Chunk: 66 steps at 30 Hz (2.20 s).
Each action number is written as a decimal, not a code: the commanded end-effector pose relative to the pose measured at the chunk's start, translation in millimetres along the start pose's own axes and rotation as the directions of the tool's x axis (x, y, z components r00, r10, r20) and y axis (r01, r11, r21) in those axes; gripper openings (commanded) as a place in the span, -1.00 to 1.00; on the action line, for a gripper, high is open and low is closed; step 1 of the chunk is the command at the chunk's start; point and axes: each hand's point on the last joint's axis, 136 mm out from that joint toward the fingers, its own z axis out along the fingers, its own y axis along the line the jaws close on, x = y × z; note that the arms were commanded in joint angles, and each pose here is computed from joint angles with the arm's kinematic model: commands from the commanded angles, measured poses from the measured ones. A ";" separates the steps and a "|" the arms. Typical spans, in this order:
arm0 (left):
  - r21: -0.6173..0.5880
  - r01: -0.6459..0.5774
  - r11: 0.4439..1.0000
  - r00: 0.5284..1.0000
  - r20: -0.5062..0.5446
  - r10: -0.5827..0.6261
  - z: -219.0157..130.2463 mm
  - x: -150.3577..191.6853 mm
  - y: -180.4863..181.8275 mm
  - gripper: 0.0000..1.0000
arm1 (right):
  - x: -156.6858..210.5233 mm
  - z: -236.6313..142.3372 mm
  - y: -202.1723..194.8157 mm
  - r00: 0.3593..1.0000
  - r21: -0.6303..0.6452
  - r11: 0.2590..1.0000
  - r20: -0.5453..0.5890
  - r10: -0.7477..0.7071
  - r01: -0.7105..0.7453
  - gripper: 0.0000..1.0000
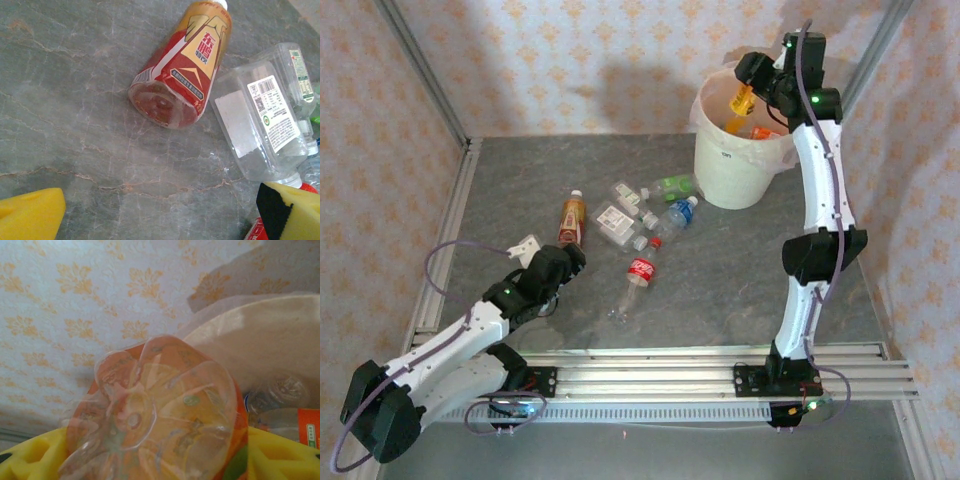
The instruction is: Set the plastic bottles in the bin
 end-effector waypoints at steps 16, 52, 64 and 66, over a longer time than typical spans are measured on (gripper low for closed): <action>-0.017 -0.001 1.000 1.000 -0.002 0.001 0.4 -3.3 -2.2 1.00 | 43.2 47.0 -0.8 0.982 -0.103 0.993 -0.186 0.039 -0.059 0.25; -0.017 -0.066 0.998 0.997 -0.047 0.065 15.8 -2.6 -28.2 1.00 | 67.7 34.3 18.8 0.962 -0.182 0.982 -0.259 -0.091 0.044 0.95; -0.036 -0.065 0.997 0.997 -0.048 0.064 16.7 -11.4 -24.0 1.00 | 29.5 -9.1 33.3 0.989 -0.143 0.987 -0.124 -0.084 0.066 0.99; -0.034 -0.071 0.997 0.996 -0.052 0.070 17.7 -15.9 -26.1 1.00 | 25.9 -23.7 38.5 0.990 -0.151 0.986 -0.109 -0.091 0.073 0.99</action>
